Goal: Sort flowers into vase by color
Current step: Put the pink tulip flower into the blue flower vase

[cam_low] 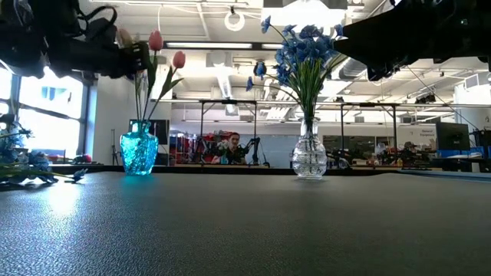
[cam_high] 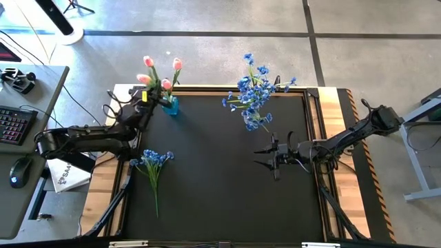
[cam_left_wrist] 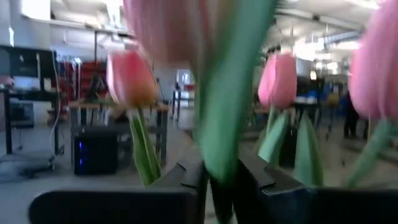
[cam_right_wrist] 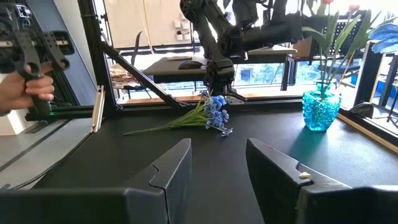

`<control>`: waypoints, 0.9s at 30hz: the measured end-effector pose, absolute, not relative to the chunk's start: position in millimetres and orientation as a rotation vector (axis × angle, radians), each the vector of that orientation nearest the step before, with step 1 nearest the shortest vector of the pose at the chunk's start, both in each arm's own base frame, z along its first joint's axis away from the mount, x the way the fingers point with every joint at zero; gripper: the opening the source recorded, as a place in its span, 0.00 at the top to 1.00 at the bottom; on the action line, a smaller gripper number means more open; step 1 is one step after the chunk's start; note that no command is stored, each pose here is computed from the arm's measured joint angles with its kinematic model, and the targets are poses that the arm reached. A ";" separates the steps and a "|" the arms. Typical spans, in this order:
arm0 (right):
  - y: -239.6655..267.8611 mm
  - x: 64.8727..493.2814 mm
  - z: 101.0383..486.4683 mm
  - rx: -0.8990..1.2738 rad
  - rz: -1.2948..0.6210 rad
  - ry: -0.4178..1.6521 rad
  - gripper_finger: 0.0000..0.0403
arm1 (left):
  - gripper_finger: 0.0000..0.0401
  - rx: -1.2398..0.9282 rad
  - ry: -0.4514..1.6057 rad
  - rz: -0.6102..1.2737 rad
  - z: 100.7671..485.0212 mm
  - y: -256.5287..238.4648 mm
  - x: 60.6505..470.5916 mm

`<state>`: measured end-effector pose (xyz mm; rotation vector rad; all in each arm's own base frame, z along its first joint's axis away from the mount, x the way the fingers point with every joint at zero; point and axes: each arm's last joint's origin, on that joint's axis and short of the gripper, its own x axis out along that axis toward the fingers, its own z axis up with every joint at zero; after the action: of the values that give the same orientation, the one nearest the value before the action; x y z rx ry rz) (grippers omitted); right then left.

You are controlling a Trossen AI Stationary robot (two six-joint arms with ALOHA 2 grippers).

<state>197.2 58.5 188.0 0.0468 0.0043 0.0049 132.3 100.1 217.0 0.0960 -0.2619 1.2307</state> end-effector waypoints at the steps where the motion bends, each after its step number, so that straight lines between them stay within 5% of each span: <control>1: 58.5 197.2 188.0 0.048 0.005 0.004 0.63 | 0.88 0.089 -0.238 1.229 214.7 100.6 133.0; 9: 58.2 197.3 188.1 0.051 -0.004 0.004 0.63 | 0.74 0.071 0.074 1.231 217.7 110.4 149.0; 17: 58.2 197.3 188.1 0.051 -0.004 0.004 0.63 | 0.68 0.075 0.407 1.234 259.2 116.3 158.4; 27: 58.3 197.3 188.0 0.051 -0.003 0.004 0.63 | 0.58 0.026 0.555 1.231 310.5 111.3 150.0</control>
<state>197.3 58.3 188.0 0.0510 0.0041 -0.0032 150.0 111.3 310.5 0.0259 0.5548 1.2307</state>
